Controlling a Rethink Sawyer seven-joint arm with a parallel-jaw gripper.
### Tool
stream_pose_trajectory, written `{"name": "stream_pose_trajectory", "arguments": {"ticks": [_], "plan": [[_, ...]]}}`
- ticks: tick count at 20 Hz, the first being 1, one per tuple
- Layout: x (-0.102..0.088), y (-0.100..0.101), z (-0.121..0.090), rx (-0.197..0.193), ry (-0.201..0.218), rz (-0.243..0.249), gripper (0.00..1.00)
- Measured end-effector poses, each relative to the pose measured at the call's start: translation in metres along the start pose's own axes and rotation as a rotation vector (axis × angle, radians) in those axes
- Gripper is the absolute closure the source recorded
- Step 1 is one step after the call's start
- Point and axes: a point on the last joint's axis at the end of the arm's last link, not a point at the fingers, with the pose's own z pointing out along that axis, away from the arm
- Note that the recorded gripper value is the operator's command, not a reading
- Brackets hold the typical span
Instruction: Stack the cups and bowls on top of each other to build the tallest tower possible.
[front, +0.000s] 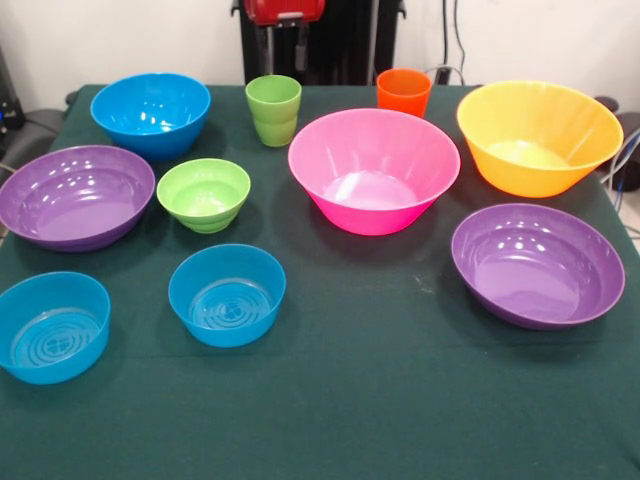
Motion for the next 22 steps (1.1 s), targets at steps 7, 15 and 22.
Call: {"name": "stream_pose_trajectory", "arguments": {"ticks": [7, 15, 22], "plan": [[-0.006, 0.007, 0.006, -0.008, 0.001, -0.030, 0.00], [-0.009, 0.019, 0.009, -0.022, 0.007, -0.052, 0.00], [-0.010, 0.023, 0.010, -0.026, 0.002, -0.059, 0.00]]}}
